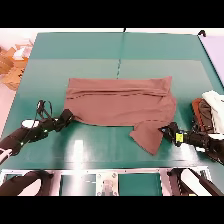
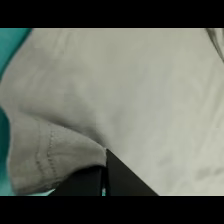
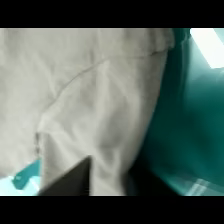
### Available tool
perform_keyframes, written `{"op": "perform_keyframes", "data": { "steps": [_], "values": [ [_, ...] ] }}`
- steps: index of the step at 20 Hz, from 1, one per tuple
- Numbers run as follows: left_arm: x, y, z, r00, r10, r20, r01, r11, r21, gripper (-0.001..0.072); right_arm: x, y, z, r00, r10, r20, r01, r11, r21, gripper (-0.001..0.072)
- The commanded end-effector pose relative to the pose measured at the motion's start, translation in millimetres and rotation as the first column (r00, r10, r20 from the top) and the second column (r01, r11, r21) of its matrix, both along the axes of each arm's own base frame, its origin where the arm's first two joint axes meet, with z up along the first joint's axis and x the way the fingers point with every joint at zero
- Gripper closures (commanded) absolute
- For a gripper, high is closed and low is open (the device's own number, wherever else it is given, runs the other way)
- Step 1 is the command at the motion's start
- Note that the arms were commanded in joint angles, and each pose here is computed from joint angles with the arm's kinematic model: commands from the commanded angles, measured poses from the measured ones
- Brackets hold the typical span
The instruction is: Fold the shirts.
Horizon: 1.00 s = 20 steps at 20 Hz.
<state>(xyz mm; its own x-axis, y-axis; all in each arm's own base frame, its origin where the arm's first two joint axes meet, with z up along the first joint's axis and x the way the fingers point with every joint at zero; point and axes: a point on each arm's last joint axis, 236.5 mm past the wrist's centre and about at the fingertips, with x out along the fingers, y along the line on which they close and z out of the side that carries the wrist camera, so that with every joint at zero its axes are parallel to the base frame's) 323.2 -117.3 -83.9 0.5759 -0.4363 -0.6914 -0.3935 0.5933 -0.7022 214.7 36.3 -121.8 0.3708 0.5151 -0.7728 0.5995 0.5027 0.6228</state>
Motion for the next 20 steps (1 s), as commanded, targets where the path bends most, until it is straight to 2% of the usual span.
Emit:
{"op": "perform_keyframes", "data": {
  "steps": [1,3,7,9,13,16,18,20],
  "values": [
    [4.2,-1.4,3.7,1.000,-0.017,0.019,0.017,1.000,0.012,0.0688,-1.6,8.9,4.6,1.000,0.027,0.002,-0.027,0.999,0.030,0.0588],
    [0.6,-5.8,4.2,0.998,-0.055,0.014,0.055,0.998,0.014,0.0689,-0.1,11.7,12.4,0.998,0.060,0.014,-0.060,0.997,0.044,0.0689],
    [-1.4,-17.2,20.6,0.981,-0.191,0.022,0.190,0.980,0.056,0.0690,-0.8,-7.4,27.3,0.990,0.134,-0.045,-0.135,0.991,-0.018,0.0691],
    [-10.3,-9.5,19.3,0.969,-0.243,-0.039,0.246,0.961,0.126,0.0690,-10.4,-19.4,30.1,0.984,0.142,-0.108,-0.150,0.987,-0.065,0.0691],
    [-32.1,35.2,23.5,0.921,-0.320,-0.224,0.382,0.855,0.350,0.0690,-22.7,-33.5,41.0,0.975,0.153,-0.160,-0.176,0.975,-0.136,0.0691],
    [-37.6,51.7,42.8,0.883,-0.360,-0.300,0.461,0.786,0.412,0.0690,-14.8,-36.9,63.1,0.976,0.166,-0.142,-0.186,0.972,-0.141,0.0691],
    [-29.2,49.8,57.4,0.883,-0.380,-0.277,0.467,0.777,0.423,0.0689,-5.0,-37.9,77.9,0.979,0.166,-0.114,-0.181,0.974,-0.138,0.0691],
    [-13.1,42.8,74.4,0.896,-0.392,-0.210,0.445,0.786,0.429,0.0689,19.8,-34.0,102.1,0.988,0.153,-0.019,-0.155,0.981,-0.121,0.0691]
  ]
}}
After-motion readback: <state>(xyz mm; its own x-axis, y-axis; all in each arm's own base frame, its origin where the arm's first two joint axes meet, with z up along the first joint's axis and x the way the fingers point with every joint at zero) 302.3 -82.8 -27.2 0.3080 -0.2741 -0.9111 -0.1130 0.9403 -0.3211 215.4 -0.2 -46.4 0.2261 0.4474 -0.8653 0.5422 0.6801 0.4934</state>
